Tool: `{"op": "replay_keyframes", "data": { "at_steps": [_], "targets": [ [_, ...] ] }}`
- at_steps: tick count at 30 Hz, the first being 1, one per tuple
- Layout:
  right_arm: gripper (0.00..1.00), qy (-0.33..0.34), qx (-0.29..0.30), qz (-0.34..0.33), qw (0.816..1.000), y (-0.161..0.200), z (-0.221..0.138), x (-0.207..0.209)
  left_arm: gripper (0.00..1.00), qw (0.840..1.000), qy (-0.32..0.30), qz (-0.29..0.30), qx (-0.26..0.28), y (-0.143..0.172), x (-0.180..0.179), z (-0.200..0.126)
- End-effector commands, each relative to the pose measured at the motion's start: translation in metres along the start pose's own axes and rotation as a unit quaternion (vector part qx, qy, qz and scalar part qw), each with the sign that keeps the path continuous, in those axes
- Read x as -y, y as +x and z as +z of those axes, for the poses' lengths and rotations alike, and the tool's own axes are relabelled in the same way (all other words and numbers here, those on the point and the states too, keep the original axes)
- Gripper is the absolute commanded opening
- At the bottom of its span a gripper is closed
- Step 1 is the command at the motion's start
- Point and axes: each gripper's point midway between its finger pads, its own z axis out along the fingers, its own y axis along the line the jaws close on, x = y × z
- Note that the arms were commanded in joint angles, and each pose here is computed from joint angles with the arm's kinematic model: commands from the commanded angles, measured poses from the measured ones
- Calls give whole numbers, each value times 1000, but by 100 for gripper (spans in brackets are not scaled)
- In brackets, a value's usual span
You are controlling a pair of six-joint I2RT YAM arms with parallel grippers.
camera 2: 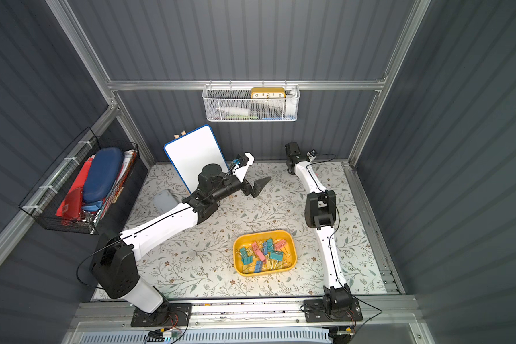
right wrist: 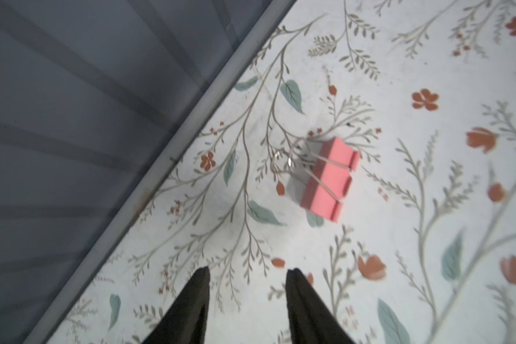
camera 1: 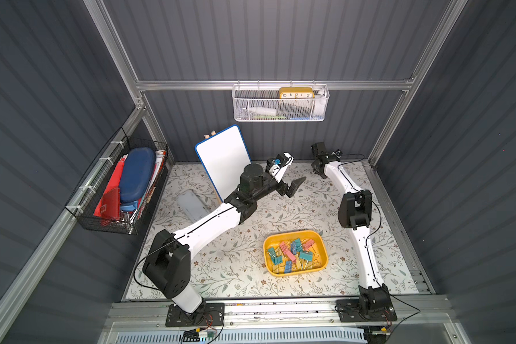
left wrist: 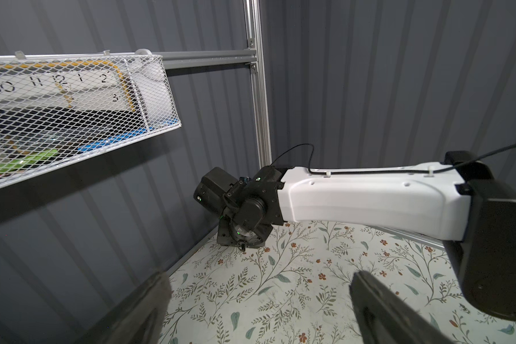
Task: Put the binder clips in the storage box
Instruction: Pick up the binder clip at the center of the board.
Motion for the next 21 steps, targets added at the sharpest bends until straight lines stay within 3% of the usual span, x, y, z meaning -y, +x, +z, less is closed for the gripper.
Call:
{"op": "replay_keyframes", "data": {
  "at_steps": [1,6,21],
  "targets": [
    [47,-50,24,36,998,-34,-2,-19,99,1000,7,3,5,-3,5,0],
    [46,-62,-6,102,993,-44,20,-4,99,1000,5,3,3,-1,5,1],
    [56,-35,-60,100,993,-40,24,32,99,1000,6,8,5,-4,8,0]
  ]
}}
